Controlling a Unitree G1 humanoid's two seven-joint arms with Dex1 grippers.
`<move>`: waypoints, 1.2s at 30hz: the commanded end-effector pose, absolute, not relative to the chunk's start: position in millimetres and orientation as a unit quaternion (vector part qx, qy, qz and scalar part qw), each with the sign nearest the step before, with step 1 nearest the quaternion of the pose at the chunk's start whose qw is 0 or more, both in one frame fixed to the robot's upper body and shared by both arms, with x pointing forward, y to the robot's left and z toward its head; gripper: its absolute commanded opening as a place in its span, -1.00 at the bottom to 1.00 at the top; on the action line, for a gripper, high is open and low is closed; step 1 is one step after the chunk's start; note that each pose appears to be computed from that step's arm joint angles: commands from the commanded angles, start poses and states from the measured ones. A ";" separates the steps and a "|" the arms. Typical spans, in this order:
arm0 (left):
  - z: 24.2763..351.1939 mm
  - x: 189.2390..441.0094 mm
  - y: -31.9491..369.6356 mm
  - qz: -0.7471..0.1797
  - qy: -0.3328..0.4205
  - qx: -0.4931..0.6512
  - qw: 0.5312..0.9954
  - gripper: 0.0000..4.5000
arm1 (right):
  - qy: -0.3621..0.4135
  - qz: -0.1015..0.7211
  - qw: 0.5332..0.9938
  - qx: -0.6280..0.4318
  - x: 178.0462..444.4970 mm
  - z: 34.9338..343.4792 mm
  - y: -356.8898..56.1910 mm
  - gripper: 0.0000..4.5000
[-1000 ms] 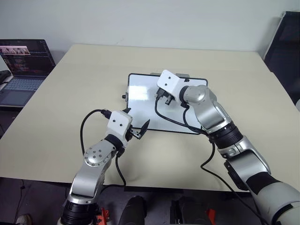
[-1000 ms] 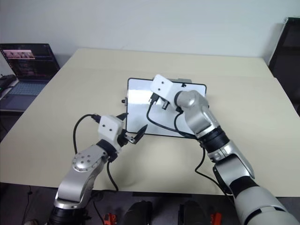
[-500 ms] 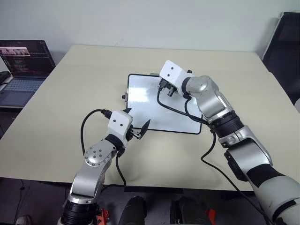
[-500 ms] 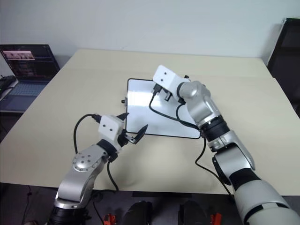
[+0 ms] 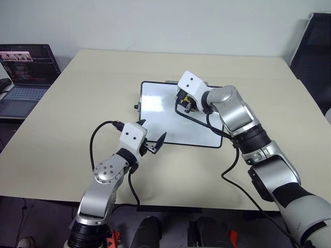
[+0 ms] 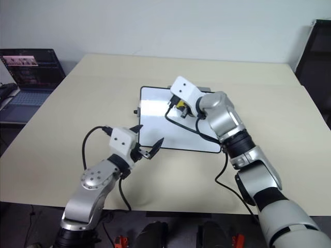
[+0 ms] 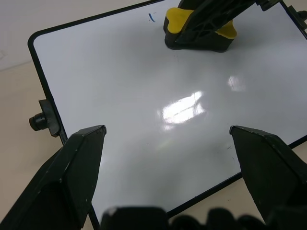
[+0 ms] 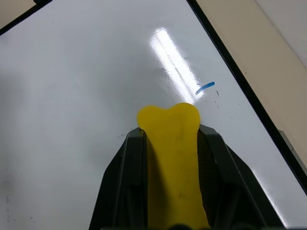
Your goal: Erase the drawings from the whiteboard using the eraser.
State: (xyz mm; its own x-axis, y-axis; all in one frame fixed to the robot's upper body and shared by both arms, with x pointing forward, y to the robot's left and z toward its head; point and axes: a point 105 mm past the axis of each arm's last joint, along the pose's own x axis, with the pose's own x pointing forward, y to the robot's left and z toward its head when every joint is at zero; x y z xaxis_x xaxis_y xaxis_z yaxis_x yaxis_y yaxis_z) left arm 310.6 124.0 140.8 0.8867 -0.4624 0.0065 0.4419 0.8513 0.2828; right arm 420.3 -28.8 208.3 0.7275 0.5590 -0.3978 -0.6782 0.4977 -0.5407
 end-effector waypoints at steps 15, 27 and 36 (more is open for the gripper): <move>153.6 307.2 122.6 -0.231 -0.066 0.142 0.960 1.00 | 0.058 0.343 0.868 -0.354 436.1 234.0 -27.9 -0.52; 152.6 308.9 121.4 -0.234 -0.065 0.141 0.960 1.00 | 0.076 0.346 0.866 -0.354 417.1 238.2 -50.1 -0.52; 153.3 310.7 117.9 -0.241 -0.068 0.141 0.958 1.00 | 0.080 0.344 0.866 -0.354 415.7 240.2 -50.8 -0.52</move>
